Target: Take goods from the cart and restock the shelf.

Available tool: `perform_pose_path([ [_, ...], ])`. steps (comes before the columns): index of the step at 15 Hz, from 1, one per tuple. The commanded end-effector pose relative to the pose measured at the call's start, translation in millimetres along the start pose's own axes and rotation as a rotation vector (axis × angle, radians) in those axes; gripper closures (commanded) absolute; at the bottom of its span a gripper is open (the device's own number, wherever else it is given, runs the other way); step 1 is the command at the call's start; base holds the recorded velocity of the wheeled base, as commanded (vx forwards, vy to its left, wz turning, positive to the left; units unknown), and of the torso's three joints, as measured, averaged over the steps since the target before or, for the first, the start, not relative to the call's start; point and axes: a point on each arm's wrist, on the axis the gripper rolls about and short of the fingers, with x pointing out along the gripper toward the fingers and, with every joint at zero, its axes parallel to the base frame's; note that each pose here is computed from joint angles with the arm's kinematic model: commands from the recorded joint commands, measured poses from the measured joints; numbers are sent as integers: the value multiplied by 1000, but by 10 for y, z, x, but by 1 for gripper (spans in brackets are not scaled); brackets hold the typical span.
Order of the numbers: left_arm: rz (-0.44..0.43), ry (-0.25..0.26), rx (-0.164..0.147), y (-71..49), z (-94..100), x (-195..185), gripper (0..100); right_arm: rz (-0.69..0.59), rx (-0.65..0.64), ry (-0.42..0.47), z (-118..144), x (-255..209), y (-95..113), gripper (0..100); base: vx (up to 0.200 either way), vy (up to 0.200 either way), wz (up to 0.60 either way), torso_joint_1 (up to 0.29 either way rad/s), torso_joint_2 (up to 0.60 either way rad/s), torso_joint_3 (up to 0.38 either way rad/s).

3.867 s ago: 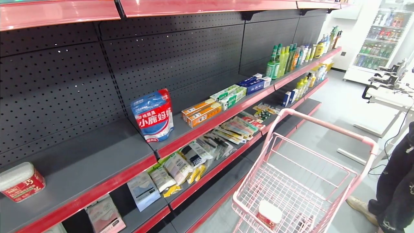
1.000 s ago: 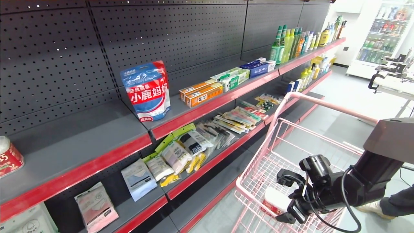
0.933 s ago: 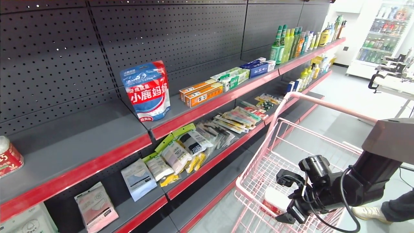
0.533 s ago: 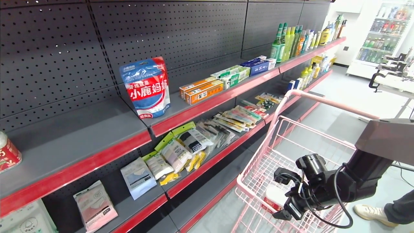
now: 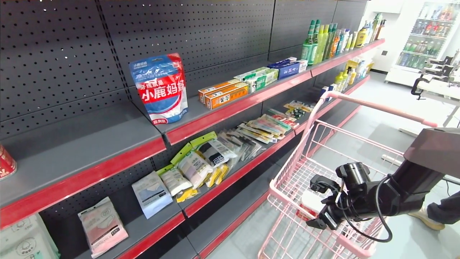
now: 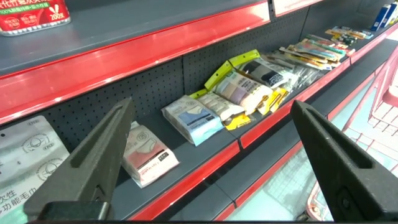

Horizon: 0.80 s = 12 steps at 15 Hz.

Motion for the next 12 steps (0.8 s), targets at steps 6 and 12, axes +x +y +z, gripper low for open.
perform_pose_path([
  [6, 1, 0, 0, 0, 1, 1, 0, -37, 2, -140, 276, -461, 73, 0, 0, 0, 0, 0, 0, 0],
  [12, 1, 0, 0, 0, 1, 1, 0, -90, 78, -135, 171, -590, -205, 0, 0, 0, 0, 0, 0, 0],
])
